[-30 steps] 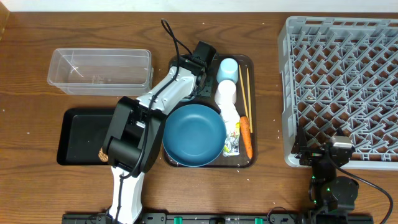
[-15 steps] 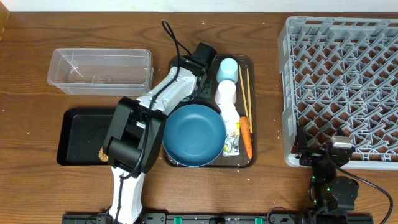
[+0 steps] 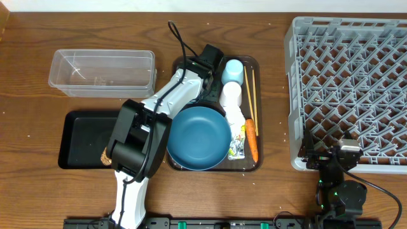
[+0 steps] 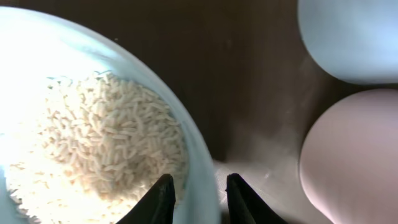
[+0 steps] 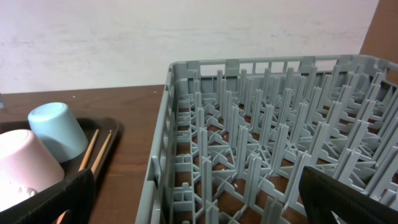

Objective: Sort waste into correct bins and load items into the dishwasher rack
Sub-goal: 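Lower the left gripper and grip the rice bowl's rim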

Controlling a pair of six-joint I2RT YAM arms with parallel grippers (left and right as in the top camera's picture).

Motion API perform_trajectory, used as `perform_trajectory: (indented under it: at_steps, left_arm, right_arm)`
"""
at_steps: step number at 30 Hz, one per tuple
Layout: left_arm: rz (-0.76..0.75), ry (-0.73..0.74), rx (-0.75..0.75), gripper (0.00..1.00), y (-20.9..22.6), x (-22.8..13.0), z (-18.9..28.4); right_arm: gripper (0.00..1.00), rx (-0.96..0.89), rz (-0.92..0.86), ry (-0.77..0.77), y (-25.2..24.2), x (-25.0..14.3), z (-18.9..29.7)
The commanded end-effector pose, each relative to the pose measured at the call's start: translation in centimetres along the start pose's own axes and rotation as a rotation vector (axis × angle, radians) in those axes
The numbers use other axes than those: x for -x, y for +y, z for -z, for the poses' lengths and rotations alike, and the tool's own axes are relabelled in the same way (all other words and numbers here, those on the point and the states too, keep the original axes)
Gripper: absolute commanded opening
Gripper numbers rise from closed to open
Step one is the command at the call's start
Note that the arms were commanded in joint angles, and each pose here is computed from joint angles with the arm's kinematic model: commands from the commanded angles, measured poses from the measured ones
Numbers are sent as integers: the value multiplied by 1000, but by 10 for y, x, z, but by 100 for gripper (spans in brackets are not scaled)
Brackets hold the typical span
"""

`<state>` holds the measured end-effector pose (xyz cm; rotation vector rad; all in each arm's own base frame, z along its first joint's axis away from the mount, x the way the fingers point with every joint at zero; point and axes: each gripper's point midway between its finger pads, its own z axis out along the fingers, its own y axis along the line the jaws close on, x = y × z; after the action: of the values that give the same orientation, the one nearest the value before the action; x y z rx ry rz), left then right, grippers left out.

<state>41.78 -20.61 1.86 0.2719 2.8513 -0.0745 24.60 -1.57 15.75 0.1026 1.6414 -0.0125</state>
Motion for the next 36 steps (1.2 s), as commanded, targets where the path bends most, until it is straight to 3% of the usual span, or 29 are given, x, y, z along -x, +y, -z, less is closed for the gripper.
perform_trajectory:
  at_steps: [1, 4, 6, 19, 36]
  left_arm:
    - [-8, -33, 22, 29, -3, 4, 11]
    - [-24, -47, 65, 28, -2, 4, 12]
    - [-35, -52, 78, 23, -4, 4, 12]
    - [-38, -64, 93, 22, -3, 6, 15]
    - [-31, -109, 78, 10, -4, 15, 36]
  right_arm:
    - [99, -14, 1, -2, -3, 0, 0]
    - [99, -14, 1, -2, -3, 0, 0]
    - [99, -14, 1, -2, -3, 0, 0]
    - [99, -14, 1, -2, -3, 0, 0]
    - [99, -14, 1, -2, -3, 0, 0]
